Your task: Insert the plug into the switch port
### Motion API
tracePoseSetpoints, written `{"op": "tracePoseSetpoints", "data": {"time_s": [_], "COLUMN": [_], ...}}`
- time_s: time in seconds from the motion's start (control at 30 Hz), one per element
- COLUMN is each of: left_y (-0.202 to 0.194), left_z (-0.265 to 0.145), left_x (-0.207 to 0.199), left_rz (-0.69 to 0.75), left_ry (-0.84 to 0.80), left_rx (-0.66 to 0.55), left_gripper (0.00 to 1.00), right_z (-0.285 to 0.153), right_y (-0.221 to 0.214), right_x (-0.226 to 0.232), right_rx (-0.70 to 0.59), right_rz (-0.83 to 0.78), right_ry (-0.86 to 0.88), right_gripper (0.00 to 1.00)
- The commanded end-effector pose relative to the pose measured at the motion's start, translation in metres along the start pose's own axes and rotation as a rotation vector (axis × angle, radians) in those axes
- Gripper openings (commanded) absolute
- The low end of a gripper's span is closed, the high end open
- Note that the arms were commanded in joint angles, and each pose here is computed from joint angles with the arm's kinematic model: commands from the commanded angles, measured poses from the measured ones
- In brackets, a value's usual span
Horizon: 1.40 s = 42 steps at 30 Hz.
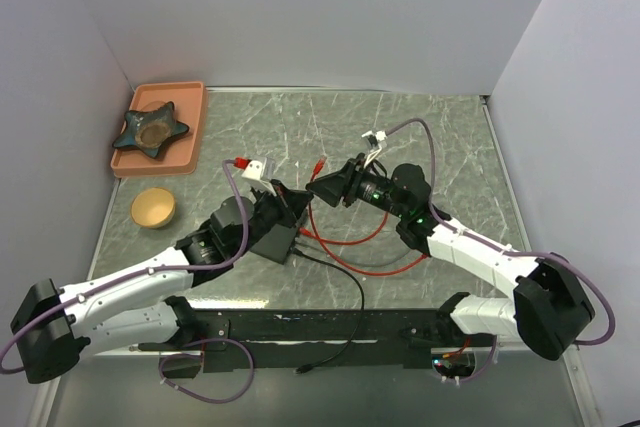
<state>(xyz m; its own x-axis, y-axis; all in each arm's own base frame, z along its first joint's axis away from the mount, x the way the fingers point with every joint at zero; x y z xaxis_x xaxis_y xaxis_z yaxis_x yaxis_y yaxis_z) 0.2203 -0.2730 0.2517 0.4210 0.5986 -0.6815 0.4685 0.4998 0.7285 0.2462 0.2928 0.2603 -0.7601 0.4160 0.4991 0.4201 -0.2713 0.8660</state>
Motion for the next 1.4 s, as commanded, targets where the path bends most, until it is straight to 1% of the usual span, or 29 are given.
{"op": "tracePoseSetpoints", "data": {"time_s": [0.0,0.03,0.07,0.17,0.2,0.23,0.3,0.37,0.43,0.5,0.53,0.57,0.6,0.63,0.7,0.77,0.8,0.83,0.87,0.9,0.93,1.1,1.2,1.23,1.3,1.33,1.37], "left_y": [0.02,0.019,0.019,0.019,0.019,0.018,0.017,0.018,0.022,0.027,0.031,0.033,0.036,0.042,0.043,0.047,0.048,0.049,0.047,0.047,0.047,0.045,0.034,0.03,0.025,0.021,0.02], "left_z": [0.002,0.002,0.002,0.003,0.004,0.005,0.005,0.004,0.0,-0.005,-0.011,-0.015,-0.019,-0.026,-0.034,-0.044,-0.048,-0.054,-0.057,-0.059,-0.064,-0.068,-0.063,-0.059,-0.058,-0.054,-0.053], "left_x": [-0.032,-0.033,-0.033,-0.037,-0.038,-0.037,-0.037,-0.034,-0.03,-0.024,-0.022,-0.019,-0.018,-0.02,-0.02,-0.028,-0.031,-0.038,-0.04,-0.043,-0.048,-0.06,-0.066,-0.066,-0.074,-0.075,-0.076], "left_rz": [-0.019,-0.019,-0.022,-0.027,-0.029,-0.028,-0.017,-0.012,-0.021,-0.017,-0.021,-0.022,-0.027,-0.029,-0.021,-0.006,-0.004,-0.002,0.004,0.005,0.008,0.017,0.034,0.04,0.047,0.05,0.051], "left_ry": [-0.093,-0.102,-0.104,-0.116,-0.118,-0.118,-0.113,-0.096,-0.081,-0.052,-0.045,-0.033,-0.027,-0.045,-0.063,-0.121,-0.142,-0.19,-0.22,-0.244,-0.283,-0.36,-0.402,-0.401,-0.445,-0.452,-0.459], "left_rx": [-0.041,-0.041,-0.045,-0.042,-0.039,-0.035,-0.026,-0.035,-0.056,-0.086,-0.098,-0.104,-0.115,-0.13,-0.13,-0.117,-0.109,-0.098,-0.089,-0.083,-0.069,-0.044,0.006,0.03,0.068,0.085,0.091], "left_gripper": [0.01,0.01,0.01,0.01,0.01,0.03,0.07,0.26,0.5,0.6,0.73,0.78,0.82,0.87,0.9,0.92,0.92,0.92,0.92,0.92,0.92,0.88,0.85,0.82,0.78,0.73,0.71], "right_z": [0.006,0.007,0.009,0.01,0.01,0.01,0.009,0.007,0.006,0.002,0.0,-0.002,-0.003,-0.004,-0.007,-0.011,-0.016,-0.02,-0.023,-0.029,-0.031,-0.04,-0.041,-0.04,-0.039,-0.039,-0.039], "right_y": [0.021,0.023,0.02,0.022,0.021,0.022,0.021,0.022,0.023,0.023,0.023,0.022,0.018,0.017,0.013,0.001,-0.003,-0.012,-0.016,-0.019,-0.023,-0.034,-0.039,-0.042,-0.043,-0.045,-0.044], "right_x": [0.011,0.012,0.011,0.014,0.014,0.015,0.014,0.014,0.011,0.009,0.006,0.007,0.006,0.006,0.014,0.02,0.031,0.039,0.044,0.055,0.057,0.075,0.084,0.084,0.085,0.086,0.086], "right_rx": [-0.068,-0.079,-0.072,-0.086,-0.085,-0.085,-0.074,-0.063,-0.053,-0.029,-0.017,0.0,0.043,0.066,0.118,0.194,0.221,0.266,0.287,0.307,0.326,0.383,0.403,0.416,0.425,0.428,0.425], "right_rz": [-0.032,-0.033,-0.026,-0.016,-0.017,-0.025,-0.044,-0.064,-0.112,-0.16,-0.178,-0.197,-0.232,-0.253,-0.319,-0.333,-0.369,-0.362,-0.364,-0.37,-0.361,-0.348,-0.347,-0.343,-0.344,-0.342,-0.341], "right_ry": [0.061,0.07,0.075,0.101,0.105,0.108,0.103,0.091,0.074,0.057,0.047,0.055,0.055,0.065,0.135,0.2,0.295,0.374,0.419,0.51,0.544,0.642,0.67,0.669,0.666,0.668,0.667], "right_gripper": [0.55,0.53,0.39,0.14,0.04,0.01,0.0,0.0,0.0,0.0,0.0,0.0,0.0,0.0,0.0,0.0,0.0,0.0,0.0,0.0,0.0,0.0,0.0,0.0,0.0,0.0,0.0]}}
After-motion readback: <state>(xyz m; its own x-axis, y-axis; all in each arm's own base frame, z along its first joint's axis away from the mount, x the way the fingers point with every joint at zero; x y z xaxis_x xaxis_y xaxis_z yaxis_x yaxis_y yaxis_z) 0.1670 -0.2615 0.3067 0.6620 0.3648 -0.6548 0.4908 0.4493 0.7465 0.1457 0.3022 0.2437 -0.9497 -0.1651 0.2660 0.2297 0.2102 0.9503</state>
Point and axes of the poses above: each gripper's point midway between its finger pads, its own z axis out along the fingers, its own x axis along the line the jaws close on, y = z × x, the point moved 2 cm from there along -z, back along the fingers, and after that the axes turned 11 degrees about -z, right-handed, at the moved point
